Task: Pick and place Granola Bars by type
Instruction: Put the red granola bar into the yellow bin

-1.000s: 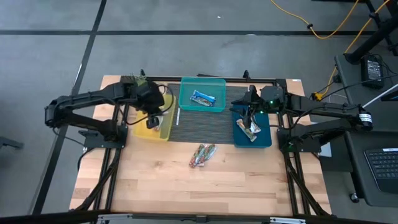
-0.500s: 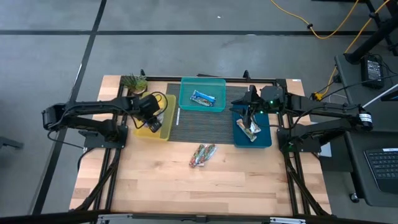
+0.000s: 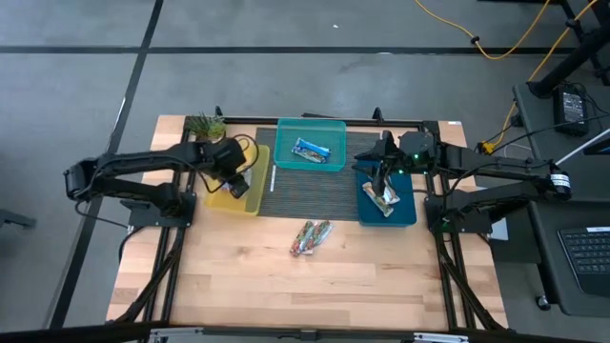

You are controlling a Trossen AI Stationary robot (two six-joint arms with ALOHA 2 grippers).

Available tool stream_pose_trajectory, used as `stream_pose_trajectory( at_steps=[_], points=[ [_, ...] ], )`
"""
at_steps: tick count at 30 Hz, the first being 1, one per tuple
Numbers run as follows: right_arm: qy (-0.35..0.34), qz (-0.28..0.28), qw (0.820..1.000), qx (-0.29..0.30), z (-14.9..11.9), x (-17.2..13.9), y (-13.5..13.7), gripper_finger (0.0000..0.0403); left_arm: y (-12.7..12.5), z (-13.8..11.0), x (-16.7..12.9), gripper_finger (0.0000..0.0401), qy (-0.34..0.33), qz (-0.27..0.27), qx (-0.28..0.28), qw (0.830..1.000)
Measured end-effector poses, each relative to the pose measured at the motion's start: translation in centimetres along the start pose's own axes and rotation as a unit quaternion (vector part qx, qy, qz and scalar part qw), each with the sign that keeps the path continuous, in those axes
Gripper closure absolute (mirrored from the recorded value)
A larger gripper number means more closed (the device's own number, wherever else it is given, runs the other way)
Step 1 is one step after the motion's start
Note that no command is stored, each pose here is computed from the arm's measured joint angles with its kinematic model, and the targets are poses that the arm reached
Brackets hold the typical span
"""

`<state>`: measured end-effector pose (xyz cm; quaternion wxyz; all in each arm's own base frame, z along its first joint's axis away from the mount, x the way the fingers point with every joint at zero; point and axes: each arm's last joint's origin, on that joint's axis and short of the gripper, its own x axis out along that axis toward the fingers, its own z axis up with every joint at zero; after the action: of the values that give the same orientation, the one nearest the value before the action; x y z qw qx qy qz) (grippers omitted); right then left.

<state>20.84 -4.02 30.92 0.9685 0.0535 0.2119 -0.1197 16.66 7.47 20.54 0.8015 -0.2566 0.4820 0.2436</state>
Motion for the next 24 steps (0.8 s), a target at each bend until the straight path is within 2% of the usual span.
stream_pose_trajectory(
  at_steps=[4,6,10,14,17,21,24],
  points=[
    [0.0,0.0,1.0,0.0,0.0,0.0,0.0,0.026,-1.2,2.3,-2.5,0.0197,-0.047,-0.02,0.052,0.997],
    [0.0,0.0,1.0,0.0,0.0,0.0,0.0,0.026,-2.1,3.3,-3.9,0.0188,-0.075,-0.033,0.096,0.992],
    [0.0,-0.005,1.0,0.001,0.0,0.0,0.0,0.026,-4.2,4.7,-6.7,0.0183,-0.124,-0.07,0.213,0.967],
    [-0.001,-0.007,1.0,0.009,0.0,0.0,0.0,0.026,-6.5,5.2,-8.5,0.0186,-0.157,-0.089,0.327,0.928],
    [0.0,-0.007,1.0,0.009,0.0,0.0,0.0,0.026,-8.3,5.2,-9.2,0.0185,-0.173,-0.095,0.418,0.887],
    [0.0,-0.007,1.0,0.009,0.0,0.0,0.0,0.026,-10.5,5.2,-8.8,0.0184,-0.18,-0.085,0.517,0.833],
    [0.0,-0.008,1.0,0.007,0.0,0.0,0.0,0.026,-12.3,5.1,-7.5,0.0186,-0.172,-0.077,0.566,0.802]
  ],
)
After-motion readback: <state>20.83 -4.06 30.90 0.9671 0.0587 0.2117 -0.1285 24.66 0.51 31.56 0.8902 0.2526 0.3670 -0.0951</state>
